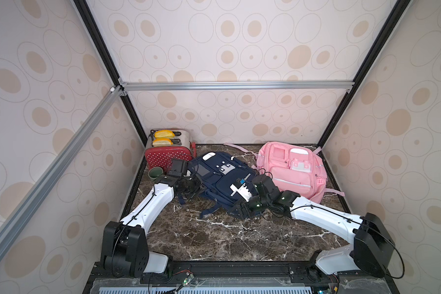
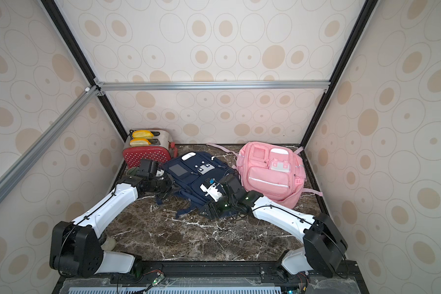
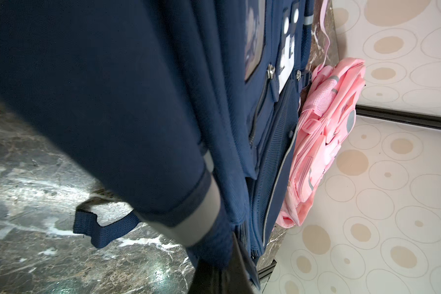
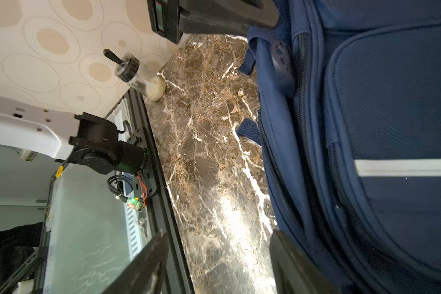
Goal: Zip up the backpack
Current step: Adjust the backpack at the center of the board, then zip the zipper on the backpack.
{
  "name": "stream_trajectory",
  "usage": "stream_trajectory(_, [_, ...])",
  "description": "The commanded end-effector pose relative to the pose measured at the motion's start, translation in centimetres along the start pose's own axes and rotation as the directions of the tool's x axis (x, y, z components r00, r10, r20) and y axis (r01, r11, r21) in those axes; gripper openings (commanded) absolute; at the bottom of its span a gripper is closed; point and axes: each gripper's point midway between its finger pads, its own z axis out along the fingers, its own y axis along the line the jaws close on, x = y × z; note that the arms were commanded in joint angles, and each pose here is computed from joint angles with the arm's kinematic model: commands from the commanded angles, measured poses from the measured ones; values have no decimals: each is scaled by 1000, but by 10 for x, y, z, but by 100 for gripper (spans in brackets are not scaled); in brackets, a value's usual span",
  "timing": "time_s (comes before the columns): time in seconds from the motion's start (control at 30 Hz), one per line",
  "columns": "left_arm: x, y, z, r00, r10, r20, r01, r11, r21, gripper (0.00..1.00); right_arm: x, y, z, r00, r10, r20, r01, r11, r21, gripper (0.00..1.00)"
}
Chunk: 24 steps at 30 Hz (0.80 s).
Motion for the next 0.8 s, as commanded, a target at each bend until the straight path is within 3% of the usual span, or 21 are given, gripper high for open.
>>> stream_trajectory(0.0, [-1, -47, -17, 999, 50, 3, -50, 987, 150, 0, -8, -4, 19, 994, -92, 52, 91, 996, 25, 67])
stream_trajectory(0.4, [8, -53, -17, 999, 22, -32, -16, 980, 198, 0, -41, -37, 63, 983, -175, 62, 165, 976, 145, 68])
stream_trajectory(0.63, [10, -57, -19, 999, 5, -34, 3, 975, 224, 0, -48, -56, 63, 987, -115, 116, 84, 966, 244, 69])
stream_trajectory(0.77, [13, -61, -20, 999, 7, -41, 3, 971, 240, 0, -51, -71, 73, 990, -117, 85, 87, 952, 293, 69])
